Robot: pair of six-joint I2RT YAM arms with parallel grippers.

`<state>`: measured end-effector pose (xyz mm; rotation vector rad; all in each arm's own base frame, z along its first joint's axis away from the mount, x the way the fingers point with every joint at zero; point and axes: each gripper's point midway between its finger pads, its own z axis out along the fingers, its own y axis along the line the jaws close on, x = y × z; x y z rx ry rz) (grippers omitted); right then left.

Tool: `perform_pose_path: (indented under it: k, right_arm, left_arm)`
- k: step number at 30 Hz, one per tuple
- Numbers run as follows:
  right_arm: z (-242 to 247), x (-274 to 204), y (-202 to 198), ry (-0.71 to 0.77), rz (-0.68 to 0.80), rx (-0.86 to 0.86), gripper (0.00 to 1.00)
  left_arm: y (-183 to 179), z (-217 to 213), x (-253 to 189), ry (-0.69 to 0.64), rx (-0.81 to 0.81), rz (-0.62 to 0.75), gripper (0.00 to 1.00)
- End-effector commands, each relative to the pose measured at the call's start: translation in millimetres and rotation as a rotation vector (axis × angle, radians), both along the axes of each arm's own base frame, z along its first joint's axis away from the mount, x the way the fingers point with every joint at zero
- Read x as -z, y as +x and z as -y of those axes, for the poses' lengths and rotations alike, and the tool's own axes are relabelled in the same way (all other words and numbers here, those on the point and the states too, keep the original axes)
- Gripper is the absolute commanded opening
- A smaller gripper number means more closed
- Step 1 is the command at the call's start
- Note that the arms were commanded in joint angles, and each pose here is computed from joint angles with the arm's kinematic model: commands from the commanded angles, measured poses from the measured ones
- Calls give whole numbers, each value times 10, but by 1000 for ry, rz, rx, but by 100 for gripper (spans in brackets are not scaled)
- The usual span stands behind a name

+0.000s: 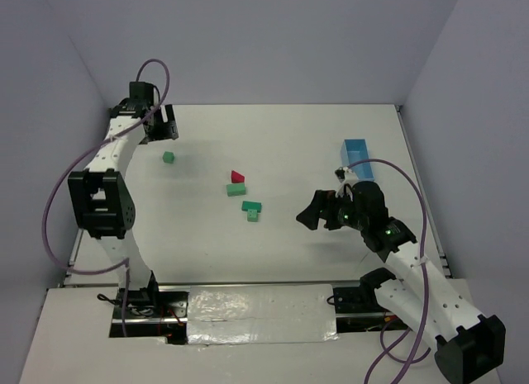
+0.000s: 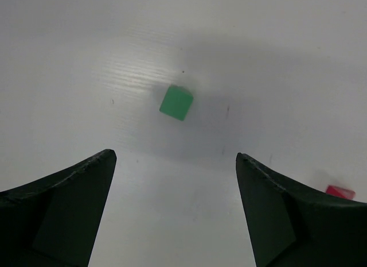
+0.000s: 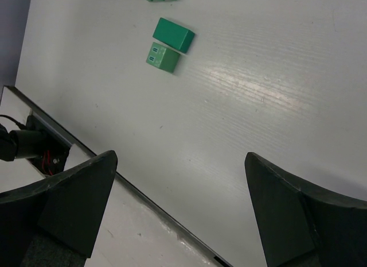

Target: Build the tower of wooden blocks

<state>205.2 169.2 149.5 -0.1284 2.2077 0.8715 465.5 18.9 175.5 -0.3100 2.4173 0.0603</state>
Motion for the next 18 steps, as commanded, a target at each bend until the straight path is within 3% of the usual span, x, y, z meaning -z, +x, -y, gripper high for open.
perform_pose_path:
  k: [1, 8, 14, 17, 18]
  right_arm:
    - [-60, -82, -3, 25, 51, -33, 100]
    - [-108, -71, -74, 46, 46, -72, 100]
    - [-144, -129, -102, 64, 56, -98, 100]
    - [-144, -146, -103, 66, 63, -99, 100]
    - [-146, -143, -107, 66, 62, -100, 100]
  left_arm:
    - [238, -79, 318, 1, 135, -59, 97]
    - [517, -74, 851, -53, 199, -52, 94]
    - [498, -182, 1216, -25, 161, -133, 83]
    - [473, -180, 1313, -32, 155, -160, 74]
    - [464, -178, 1356, -36, 153, -172, 67]
